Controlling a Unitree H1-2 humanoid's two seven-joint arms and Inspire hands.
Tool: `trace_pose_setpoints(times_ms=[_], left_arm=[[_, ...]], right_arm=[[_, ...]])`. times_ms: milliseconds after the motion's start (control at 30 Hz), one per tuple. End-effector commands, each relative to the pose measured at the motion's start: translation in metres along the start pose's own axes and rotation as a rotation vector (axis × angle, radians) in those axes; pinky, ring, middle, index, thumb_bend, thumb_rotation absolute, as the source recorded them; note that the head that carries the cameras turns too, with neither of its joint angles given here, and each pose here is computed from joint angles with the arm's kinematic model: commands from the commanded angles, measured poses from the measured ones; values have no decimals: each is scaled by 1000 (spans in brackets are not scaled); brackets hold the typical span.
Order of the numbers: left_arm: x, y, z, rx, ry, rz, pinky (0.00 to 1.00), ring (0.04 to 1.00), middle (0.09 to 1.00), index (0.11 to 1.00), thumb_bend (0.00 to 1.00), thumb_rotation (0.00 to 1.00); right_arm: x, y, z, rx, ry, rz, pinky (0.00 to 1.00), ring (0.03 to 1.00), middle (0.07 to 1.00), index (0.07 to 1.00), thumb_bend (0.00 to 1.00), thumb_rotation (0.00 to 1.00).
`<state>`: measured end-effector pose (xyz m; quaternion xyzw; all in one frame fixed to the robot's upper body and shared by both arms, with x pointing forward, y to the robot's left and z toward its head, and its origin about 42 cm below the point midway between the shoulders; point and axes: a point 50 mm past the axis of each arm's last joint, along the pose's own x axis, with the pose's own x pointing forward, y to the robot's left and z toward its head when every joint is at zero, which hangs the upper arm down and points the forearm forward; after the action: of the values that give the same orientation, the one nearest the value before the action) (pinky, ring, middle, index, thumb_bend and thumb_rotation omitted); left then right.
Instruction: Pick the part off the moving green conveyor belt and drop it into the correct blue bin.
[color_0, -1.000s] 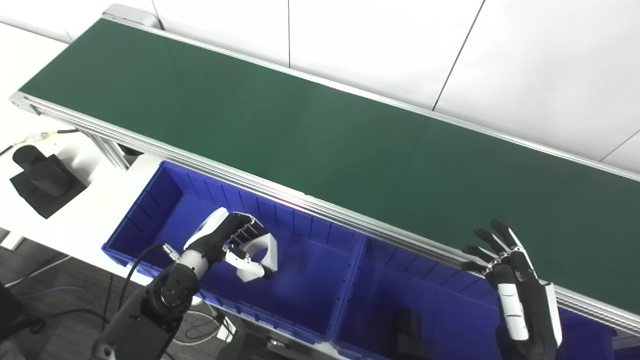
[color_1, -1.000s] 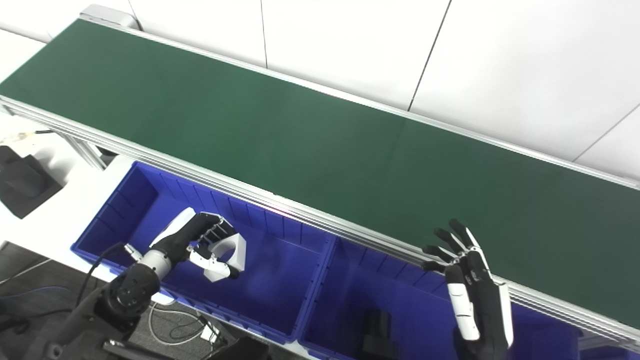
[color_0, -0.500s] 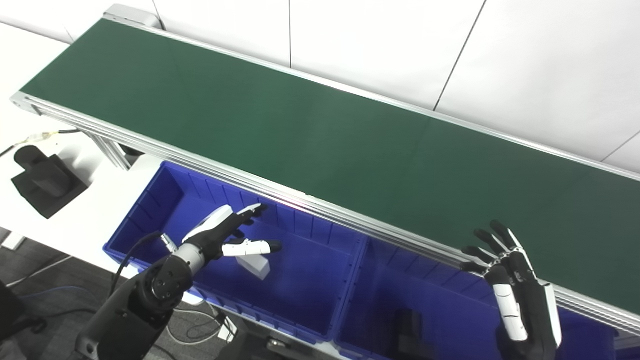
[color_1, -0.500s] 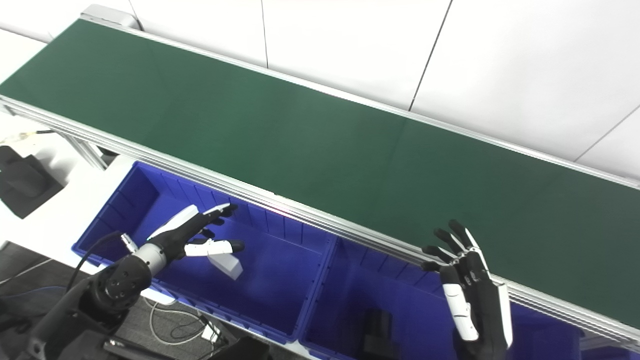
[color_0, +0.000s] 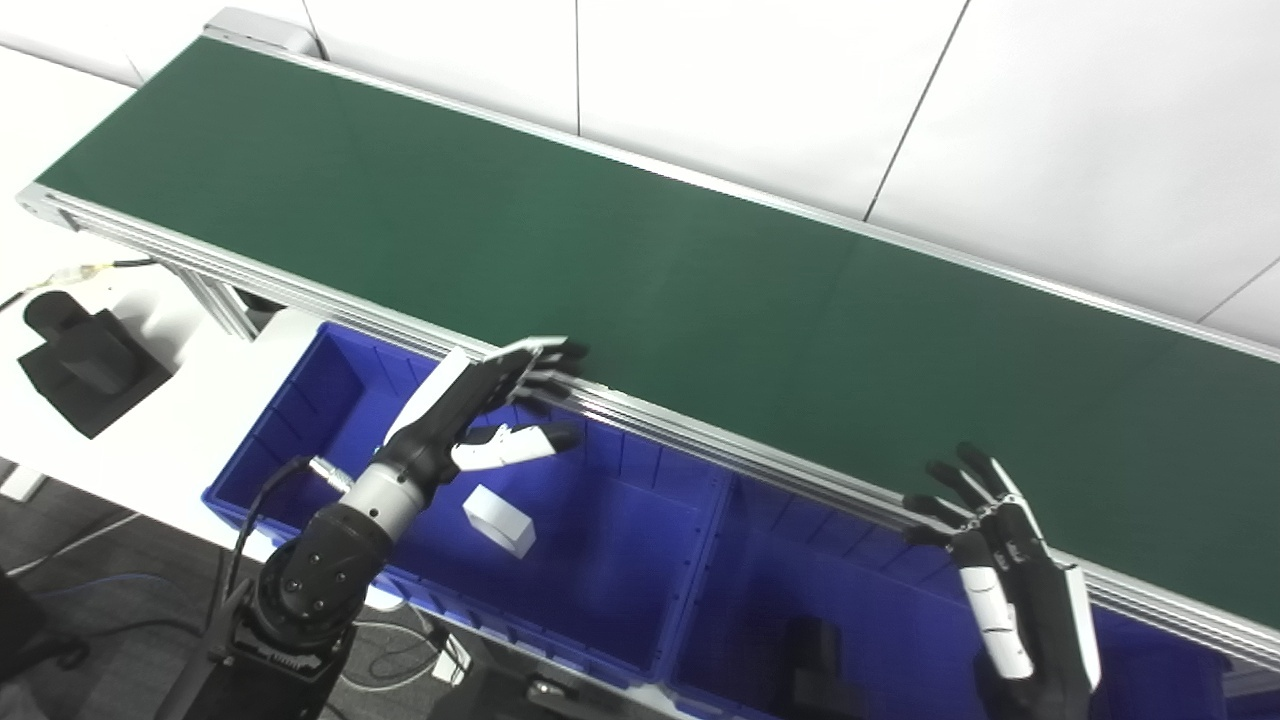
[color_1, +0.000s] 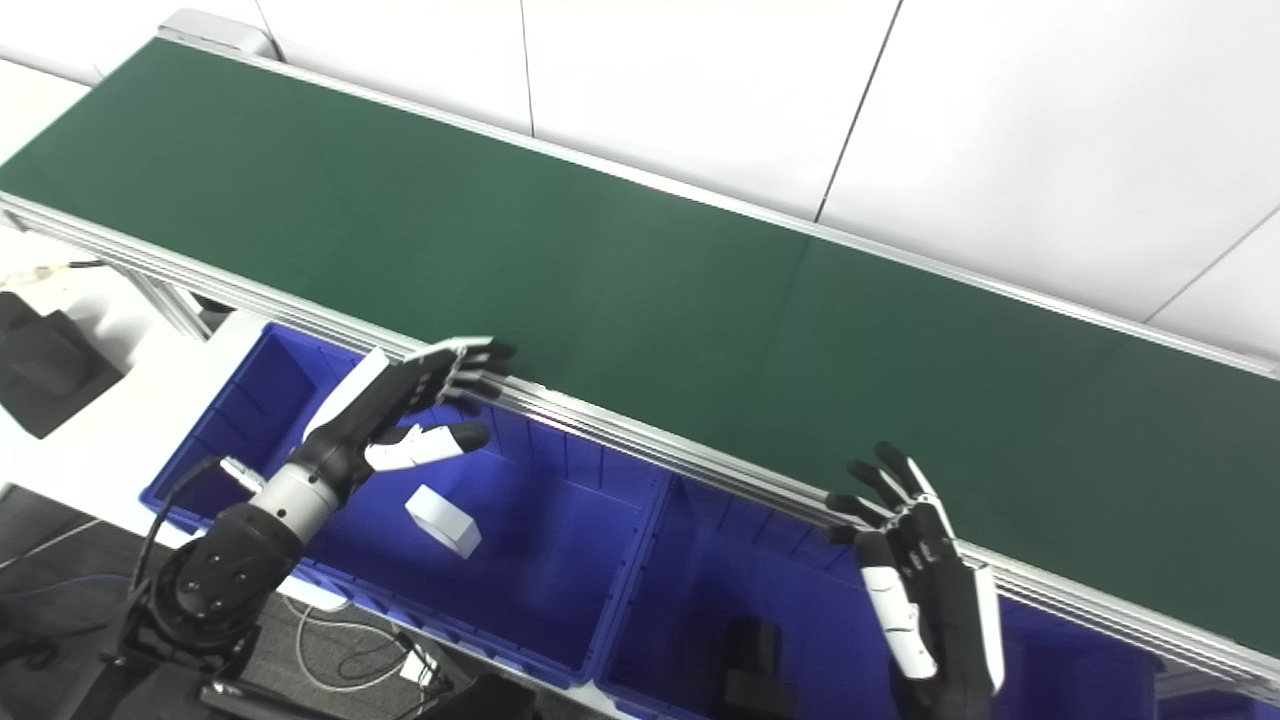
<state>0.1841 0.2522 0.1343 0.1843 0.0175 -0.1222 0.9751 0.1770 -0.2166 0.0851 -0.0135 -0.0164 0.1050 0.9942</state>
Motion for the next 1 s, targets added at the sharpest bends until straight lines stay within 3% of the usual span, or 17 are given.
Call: trace_pose_setpoints(times_ms=[0,200,333,433,533,800,967], left_arm=[[8,-5,23,-23,-124,-30,692,748,792,802,996,745],[25,-36,23,-141,-199,-101,652,734,783,803,996,733],[32,-49,17,-159,-224,-129,671,761,806,831,977,779],[37,-56,11,-191,-251,-138,699,772,807,838,898,943],[41,-60,5,-211,-259,-148,732,784,816,840,841,996],[49,-61,-15,-238,-250,-157,709,768,810,825,805,977],[41,-58,-35,-227,-202,-176,697,764,803,799,803,959]], right_arm=[[2,4,9,-11,-68,3,588,704,815,879,617,703],[3,13,4,-21,-72,24,609,717,824,890,567,678],[3,20,2,-27,-65,27,618,720,821,888,583,690],[4,25,-1,-38,-63,27,619,720,819,883,583,698],[5,29,-4,-51,-67,32,621,730,817,882,612,720],[5,42,-14,-57,-68,38,641,751,821,877,605,699],[7,55,-17,-61,-57,47,652,751,827,880,611,700]])
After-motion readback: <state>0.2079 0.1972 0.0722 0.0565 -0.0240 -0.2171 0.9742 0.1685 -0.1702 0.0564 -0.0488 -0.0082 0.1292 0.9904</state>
